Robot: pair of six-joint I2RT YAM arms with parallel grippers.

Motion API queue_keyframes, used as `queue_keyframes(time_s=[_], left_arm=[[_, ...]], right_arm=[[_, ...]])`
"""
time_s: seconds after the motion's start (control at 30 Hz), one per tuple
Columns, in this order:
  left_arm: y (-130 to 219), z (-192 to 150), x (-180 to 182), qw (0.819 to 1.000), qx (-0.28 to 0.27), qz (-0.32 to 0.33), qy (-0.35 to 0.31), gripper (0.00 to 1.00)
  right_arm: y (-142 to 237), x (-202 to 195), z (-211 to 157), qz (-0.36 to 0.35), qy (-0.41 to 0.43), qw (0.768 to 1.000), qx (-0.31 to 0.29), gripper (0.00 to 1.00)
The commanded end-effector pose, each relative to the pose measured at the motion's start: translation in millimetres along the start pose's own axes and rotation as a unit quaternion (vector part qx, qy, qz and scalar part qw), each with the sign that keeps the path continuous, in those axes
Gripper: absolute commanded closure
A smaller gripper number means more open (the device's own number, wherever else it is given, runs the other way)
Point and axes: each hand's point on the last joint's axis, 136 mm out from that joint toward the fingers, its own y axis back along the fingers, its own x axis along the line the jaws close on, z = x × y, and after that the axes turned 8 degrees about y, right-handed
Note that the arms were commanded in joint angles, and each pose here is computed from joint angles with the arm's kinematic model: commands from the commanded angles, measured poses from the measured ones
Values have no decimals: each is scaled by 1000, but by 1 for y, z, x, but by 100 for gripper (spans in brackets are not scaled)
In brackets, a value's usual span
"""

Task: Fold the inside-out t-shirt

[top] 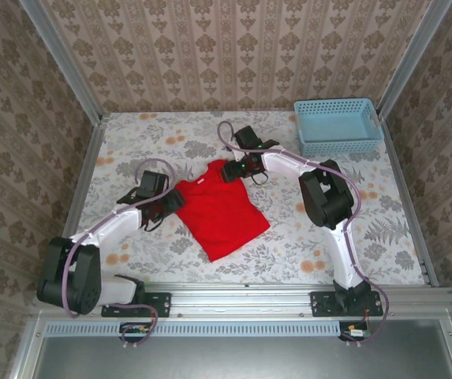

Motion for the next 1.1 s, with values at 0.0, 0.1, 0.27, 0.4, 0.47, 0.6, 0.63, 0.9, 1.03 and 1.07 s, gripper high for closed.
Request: queue_keyframes(time_s=[0.0, 0.1, 0.27, 0.4, 0.47, 0.6, 0.63, 0.9, 1.03, 1.07], left_arm=[[-18, -8, -10, 999, 25, -18, 22, 31], [-34, -12, -22, 998, 37, -40, 21, 32], [-53, -17, -36, 998, 50, -47, 8, 38], [-70, -20, -34, 997, 64, -34, 7, 46], [-76, -23, -34, 997, 70, -32, 4, 50], [-80, -26, -44, 996, 75, -41, -10, 58], [-79, -25, -47, 996, 72, -45, -13, 60], [-62, -19, -62, 995, 51, -88, -21, 66], [-58, -19, -69, 992, 49, -115, -19, 66], [-57, -19, -71, 991, 49, -122, -20, 66]], right_arm=[[6, 15, 9, 34, -18, 999, -22, 21], [-6, 21, 2, 36, -16, 999, -9, 20], [-21, 31, -7, 42, -28, 999, 8, 26], [-35, 37, -19, 30, -35, 998, 32, 32], [-40, 39, -24, 26, -40, 998, 41, 38], [-46, 47, -32, 26, -45, 997, 52, 54], [-46, 49, -33, 28, -46, 997, 51, 58], [-29, 74, -36, 55, -80, 995, 18, 79], [-20, 79, -41, 53, -101, 993, 7, 81], [-18, 78, -43, 50, -108, 993, 4, 83]])
